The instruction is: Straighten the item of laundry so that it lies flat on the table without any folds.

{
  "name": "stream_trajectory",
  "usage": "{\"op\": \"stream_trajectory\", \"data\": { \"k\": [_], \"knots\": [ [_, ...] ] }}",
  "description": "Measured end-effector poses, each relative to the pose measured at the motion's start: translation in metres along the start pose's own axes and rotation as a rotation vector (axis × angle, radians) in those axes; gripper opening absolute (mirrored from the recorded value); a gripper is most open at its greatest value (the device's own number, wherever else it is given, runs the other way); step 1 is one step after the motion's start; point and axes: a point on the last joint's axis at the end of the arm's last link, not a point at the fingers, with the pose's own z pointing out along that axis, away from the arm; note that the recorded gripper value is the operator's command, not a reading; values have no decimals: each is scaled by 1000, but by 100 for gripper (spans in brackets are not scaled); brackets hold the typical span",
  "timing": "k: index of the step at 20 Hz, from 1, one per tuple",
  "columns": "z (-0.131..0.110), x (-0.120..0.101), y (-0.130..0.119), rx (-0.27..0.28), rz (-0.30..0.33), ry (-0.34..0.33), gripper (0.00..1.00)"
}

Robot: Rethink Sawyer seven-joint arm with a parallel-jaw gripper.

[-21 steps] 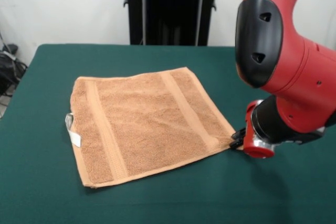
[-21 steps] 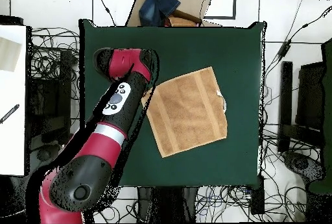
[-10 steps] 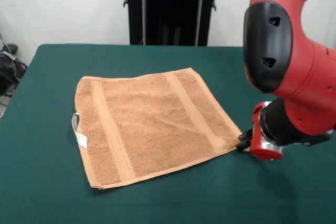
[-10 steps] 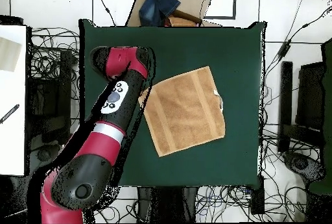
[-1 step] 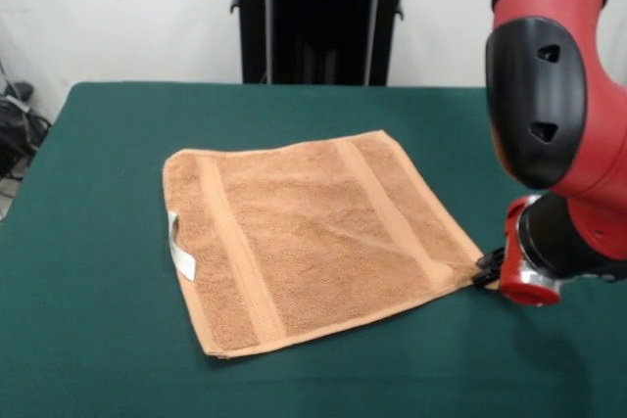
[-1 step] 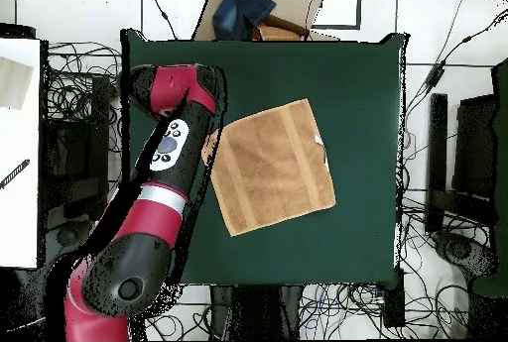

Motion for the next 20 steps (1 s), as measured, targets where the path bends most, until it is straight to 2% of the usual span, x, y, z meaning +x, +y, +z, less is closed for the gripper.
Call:
{"op": "stream_trajectory", "data": {
  "k": [6, 20],
  "knots": [
    [-2, 4, 0, -1, 21, 2, 0],
    [-2, 4, 0, 0, 21, 5, 0]
  ]
}}
